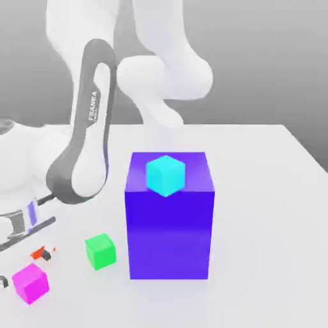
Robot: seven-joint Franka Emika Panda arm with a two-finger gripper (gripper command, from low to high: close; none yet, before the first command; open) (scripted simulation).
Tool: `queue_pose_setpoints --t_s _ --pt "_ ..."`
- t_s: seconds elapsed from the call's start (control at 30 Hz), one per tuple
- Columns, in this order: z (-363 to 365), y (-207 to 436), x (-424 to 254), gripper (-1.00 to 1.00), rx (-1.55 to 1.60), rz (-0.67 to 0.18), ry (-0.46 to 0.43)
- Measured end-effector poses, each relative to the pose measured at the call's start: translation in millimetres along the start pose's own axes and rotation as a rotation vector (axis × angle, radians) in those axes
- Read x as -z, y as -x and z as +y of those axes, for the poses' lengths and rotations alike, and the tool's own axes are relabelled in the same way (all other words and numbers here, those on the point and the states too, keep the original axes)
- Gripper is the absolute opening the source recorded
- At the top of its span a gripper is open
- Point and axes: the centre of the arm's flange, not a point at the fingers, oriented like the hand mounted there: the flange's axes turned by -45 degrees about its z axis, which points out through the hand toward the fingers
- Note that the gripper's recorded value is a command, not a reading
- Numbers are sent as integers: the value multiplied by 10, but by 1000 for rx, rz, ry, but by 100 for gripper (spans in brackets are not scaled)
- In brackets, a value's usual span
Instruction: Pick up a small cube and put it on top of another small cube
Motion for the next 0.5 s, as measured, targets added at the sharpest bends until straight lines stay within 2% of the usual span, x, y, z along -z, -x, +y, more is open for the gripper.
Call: queue_pose_setpoints --t_s 0.23,0.4,0.5 --pt "-3 1 0 -100 0 0 -2" --pt "-24 -8 557 -100 8 2 -3" --pt "-286 -114 757 -100 103 11 -6"
